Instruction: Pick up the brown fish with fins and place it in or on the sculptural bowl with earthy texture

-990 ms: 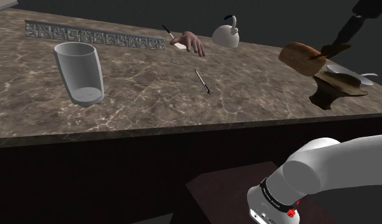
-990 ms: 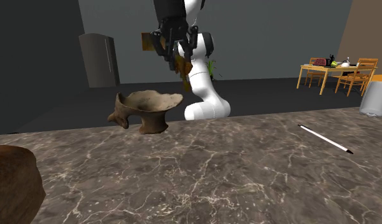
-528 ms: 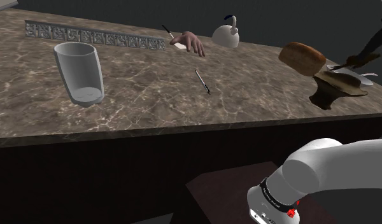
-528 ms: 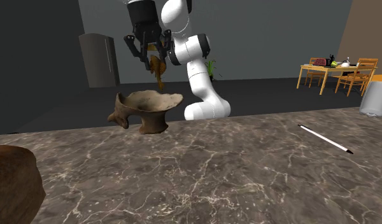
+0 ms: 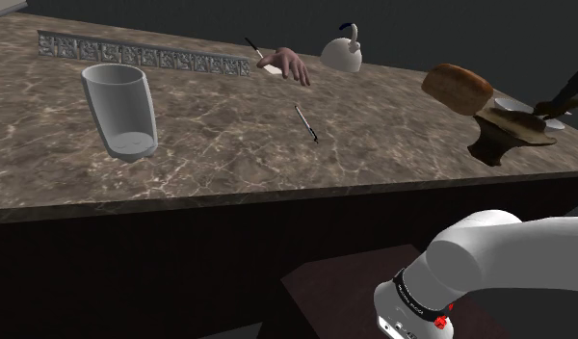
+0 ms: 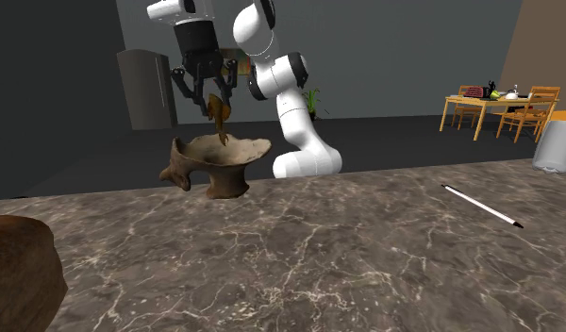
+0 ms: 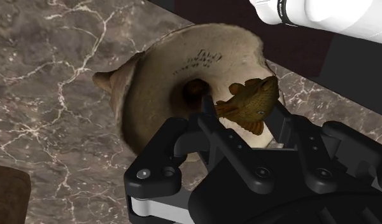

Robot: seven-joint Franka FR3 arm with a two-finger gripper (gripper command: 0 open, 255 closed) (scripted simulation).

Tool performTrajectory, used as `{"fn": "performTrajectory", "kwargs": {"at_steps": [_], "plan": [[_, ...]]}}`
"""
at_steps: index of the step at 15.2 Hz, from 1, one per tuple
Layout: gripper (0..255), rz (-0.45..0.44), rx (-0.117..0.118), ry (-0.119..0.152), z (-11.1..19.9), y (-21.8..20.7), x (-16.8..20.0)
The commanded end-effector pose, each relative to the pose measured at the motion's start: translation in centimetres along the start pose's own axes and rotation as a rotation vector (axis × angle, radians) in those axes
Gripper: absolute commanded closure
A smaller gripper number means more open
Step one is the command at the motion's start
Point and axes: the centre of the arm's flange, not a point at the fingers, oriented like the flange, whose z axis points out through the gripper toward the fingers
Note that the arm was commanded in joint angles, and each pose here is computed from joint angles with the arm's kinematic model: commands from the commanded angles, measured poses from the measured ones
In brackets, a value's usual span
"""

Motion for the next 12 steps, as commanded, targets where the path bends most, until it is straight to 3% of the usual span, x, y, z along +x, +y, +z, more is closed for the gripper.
{"fn": "performTrajectory", "kwargs": {"at_steps": [1, 5, 12], "plan": [[255, 0.0, 0.0, 0.0, 1.1, 0.2, 0.0], [255, 0.0, 0.0, 0.0, 3.1, 0.6, -0.1], [255, 0.0, 0.0, 0.0, 3.3, 0.6, -0.1]]}}
